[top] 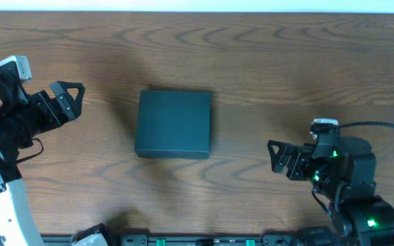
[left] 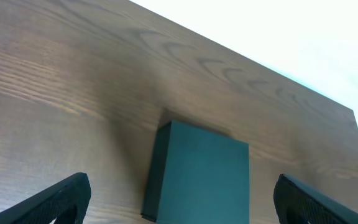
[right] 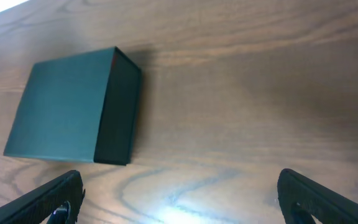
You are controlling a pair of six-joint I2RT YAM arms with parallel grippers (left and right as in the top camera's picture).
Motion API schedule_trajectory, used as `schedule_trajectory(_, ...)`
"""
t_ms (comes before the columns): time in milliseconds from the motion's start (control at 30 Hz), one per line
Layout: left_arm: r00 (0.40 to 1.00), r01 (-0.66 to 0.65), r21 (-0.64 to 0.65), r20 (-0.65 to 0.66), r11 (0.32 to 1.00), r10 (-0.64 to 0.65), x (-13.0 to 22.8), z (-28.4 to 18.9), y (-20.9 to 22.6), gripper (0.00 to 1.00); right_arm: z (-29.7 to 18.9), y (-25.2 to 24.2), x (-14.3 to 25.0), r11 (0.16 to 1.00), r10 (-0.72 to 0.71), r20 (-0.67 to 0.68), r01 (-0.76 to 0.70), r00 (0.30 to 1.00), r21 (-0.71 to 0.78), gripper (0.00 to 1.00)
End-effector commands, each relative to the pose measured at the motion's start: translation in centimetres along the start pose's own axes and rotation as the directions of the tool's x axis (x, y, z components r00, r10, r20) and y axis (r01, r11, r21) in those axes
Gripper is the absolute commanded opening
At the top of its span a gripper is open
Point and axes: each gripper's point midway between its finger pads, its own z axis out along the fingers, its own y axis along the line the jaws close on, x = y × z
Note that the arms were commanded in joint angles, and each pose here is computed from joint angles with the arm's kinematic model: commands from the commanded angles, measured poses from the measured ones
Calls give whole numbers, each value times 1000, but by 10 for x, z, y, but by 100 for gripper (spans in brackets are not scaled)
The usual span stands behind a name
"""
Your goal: Pack container
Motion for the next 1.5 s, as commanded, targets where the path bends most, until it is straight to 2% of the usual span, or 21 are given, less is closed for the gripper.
schedule_trajectory(0,1000,1,-1,4,1000,-1,-2,-2,-2,95,-3,1,-2,1000,11,2,-11,1000,-3,99)
schedule_trajectory(100,1000,-19,-24,2,1000,19,-1,-2,1,95,-3,0,0,1000,13,-5,-13,1000,0,99)
schedule_trajectory(167,999,-33,-144,-1,989,33,1,-5,21,95,-3,0,0,1000,13,-5,-13,1000,0,99)
schedule_trajectory(267,998,-48,-246,16,968,54,0,-12,33,95,-3,0,0,1000,13,-5,-13,1000,0,99)
schedule_trajectory(600,964,-187,-438,90,879,250,9,-35,27,95,-3,0,0,1000,13,-5,-13,1000,0,99)
schedule_trajectory(833,932,-177,-439,213,881,293,45,-27,42,95,-3,0,0,1000,13,-5,-13,1000,0,99)
schedule_trajectory(1067,899,-101,-402,355,910,256,91,-13,61,95,-3,0,0,1000,13,-5,-13,1000,0,99)
schedule_trajectory(1200,882,-15,-389,429,921,195,117,-3,79,95,-3,0,0,1000,13,-5,-13,1000,0,99)
schedule_trajectory(1467,878,3,-408,438,913,193,153,27,106,95,-3,0,0,1000,13,-5,-13,1000,0,99)
